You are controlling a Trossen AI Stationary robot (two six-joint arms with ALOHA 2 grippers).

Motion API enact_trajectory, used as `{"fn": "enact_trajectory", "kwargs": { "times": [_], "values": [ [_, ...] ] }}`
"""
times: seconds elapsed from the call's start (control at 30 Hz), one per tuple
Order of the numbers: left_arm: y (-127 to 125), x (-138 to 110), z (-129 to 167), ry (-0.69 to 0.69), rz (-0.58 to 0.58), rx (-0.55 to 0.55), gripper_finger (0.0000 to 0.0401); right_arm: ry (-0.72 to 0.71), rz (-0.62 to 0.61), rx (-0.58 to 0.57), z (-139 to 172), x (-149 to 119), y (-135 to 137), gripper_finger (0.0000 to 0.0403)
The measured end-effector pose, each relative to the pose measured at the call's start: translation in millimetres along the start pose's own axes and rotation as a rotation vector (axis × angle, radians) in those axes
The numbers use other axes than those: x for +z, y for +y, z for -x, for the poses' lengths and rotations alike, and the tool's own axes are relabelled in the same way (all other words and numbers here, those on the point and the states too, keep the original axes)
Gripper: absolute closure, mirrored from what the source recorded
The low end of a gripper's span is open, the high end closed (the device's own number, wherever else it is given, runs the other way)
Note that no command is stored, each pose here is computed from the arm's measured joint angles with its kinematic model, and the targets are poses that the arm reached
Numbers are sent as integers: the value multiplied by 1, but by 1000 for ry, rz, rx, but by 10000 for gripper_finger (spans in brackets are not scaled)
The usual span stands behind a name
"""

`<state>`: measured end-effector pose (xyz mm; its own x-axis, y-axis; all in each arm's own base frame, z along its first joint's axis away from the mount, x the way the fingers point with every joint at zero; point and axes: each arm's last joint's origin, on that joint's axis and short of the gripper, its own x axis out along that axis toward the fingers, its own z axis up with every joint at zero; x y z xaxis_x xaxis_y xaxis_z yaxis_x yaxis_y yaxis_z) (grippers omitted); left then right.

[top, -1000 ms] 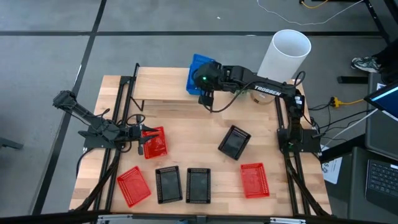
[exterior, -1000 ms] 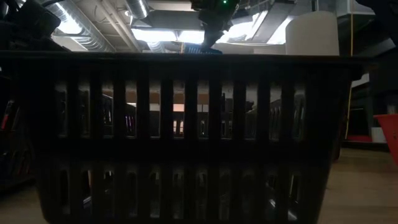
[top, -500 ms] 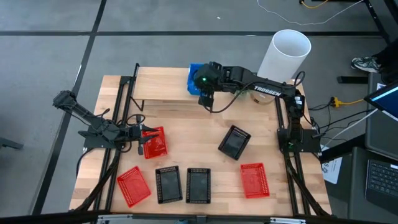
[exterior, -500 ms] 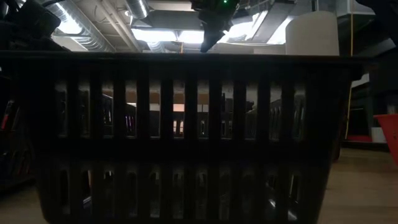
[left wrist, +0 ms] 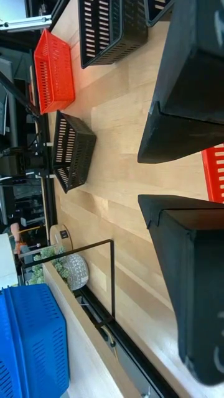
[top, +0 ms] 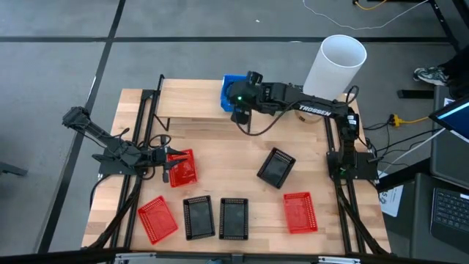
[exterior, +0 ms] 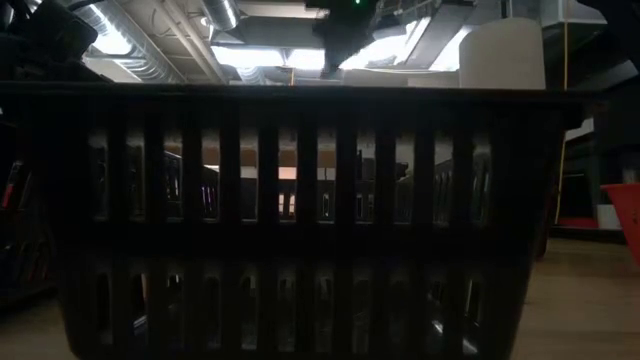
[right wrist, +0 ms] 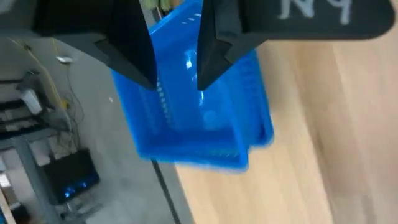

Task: Stack baskets on shelf by color
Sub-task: Stack the blue bin on top of the stacked blue bins on the shelf, then put the top left red bin on the shelf

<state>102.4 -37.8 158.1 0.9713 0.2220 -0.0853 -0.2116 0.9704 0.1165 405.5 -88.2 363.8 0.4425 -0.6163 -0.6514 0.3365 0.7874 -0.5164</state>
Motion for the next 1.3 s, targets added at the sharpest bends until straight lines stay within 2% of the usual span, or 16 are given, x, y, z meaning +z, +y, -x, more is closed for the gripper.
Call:
{"fn": "enact_trajectory", "kwargs": {
  "times": [0.13, 0.23, 0.33, 0.43, 0.5, 0.63, 0.7, 0.73, 0.8, 0.87, 0.97, 1.07, 1.2, 1.3],
  "values": [
    [0, 0, 0, 0, 0, 0, 316, 42, 30, 7, -19, -11, 12, 288],
    [0, 0, 0, 0, 0, 0, 316, 47, 39, 11, -21, -12, 17, 288],
    [0, 0, 0, 0, 0, 0, 316, 23, 41, 15, -9, -6, 18, 288],
    [0, 0, 0, 0, 1, 0, 316, 17, 7, 51, 16, 0, 21, 288],
    [0, 0, 0, 1, 1, 0, 316, 44, -34, 131, 36, 0, 25, 288],
    [0, 0, 0, 0, 0, 0, 316, 201, -63, 384, 68, -13, 39, 288],
    [0, 1, 0, -4, 3, 11, 316, 327, -11, 455, 78, -25, 49, 288],
    [1, 1, 0, -4, 5, 21, 316, 369, 21, 456, 80, -31, 56, 288],
    [1, 1, 0, -4, 4, 24, 316, 361, 56, 446, 83, -38, 67, 288],
    [-1, 1, 0, -7, 13, -23, 316, 378, 80, 458, 88, -52, 75, 288],
    [-3, 6, 0, -52, 99, -99, 316, 436, 40, 392, 101, -86, 83, 288],
    [-1, 15, 1, -94, 201, -66, 317, 442, -75, 359, 113, -125, 92, 288],
    [2, 39, -1, 20, 127, 58, 324, 342, -209, 415, 128, -163, 106, 288],
    [2, 79, -2, 78, 126, 37, 328, 239, -249, 457, 133, -182, 115, 288]
  ]
}}
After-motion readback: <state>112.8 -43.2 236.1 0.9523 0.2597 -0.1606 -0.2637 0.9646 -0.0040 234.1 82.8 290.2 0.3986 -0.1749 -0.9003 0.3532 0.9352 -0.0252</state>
